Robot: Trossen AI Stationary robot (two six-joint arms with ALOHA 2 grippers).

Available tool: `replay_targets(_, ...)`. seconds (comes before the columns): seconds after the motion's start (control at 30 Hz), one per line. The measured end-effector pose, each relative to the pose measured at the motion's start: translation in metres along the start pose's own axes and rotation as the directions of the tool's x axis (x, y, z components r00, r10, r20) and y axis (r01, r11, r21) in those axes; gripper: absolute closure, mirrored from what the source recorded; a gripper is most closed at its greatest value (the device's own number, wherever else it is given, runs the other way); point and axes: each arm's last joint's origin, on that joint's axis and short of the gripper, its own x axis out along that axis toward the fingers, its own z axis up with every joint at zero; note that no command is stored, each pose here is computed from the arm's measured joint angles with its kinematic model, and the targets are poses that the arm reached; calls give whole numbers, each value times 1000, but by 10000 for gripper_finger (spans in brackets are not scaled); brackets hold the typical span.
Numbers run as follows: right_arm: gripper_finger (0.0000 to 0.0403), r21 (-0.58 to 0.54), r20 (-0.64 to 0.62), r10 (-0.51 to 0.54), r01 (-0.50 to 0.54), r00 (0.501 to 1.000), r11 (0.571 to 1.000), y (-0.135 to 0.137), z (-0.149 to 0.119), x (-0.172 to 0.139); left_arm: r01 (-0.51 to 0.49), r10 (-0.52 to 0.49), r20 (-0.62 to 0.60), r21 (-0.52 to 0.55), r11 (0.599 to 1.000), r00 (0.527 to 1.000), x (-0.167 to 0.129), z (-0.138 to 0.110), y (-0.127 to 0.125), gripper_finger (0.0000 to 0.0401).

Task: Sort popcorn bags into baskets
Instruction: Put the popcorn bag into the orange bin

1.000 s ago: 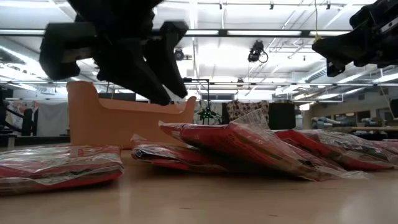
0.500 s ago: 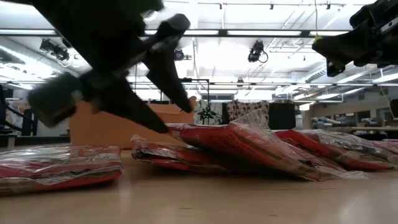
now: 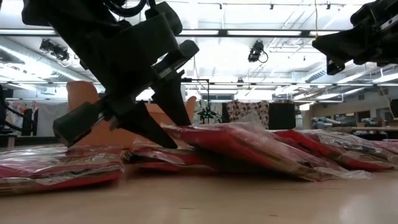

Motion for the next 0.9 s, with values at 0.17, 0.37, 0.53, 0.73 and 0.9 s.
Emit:
replay_targets(0.17,337,0,7,0,0,1000,1000,0,1,0,-12,11,-15,-43,999,1000,-1,0,0,349)
replay_targets(0.37,337,0,10,1,-1,1000,1000,0,1,0,57,-67,-112,-86,995,991,-23,4,17,380)
replay_targets(0.53,337,0,11,1,-1,1000,1000,0,1,0,107,-134,-109,-225,969,985,-57,11,44,373)
replay_targets(0.73,337,0,13,1,-1,1000,1000,0,1,0,94,-165,-94,-515,852,982,-111,3,79,381)
replay_targets(0.9,337,0,12,1,-1,1000,1000,0,1,0,-45,-95,-156,-712,700,983,-138,-16,96,378)
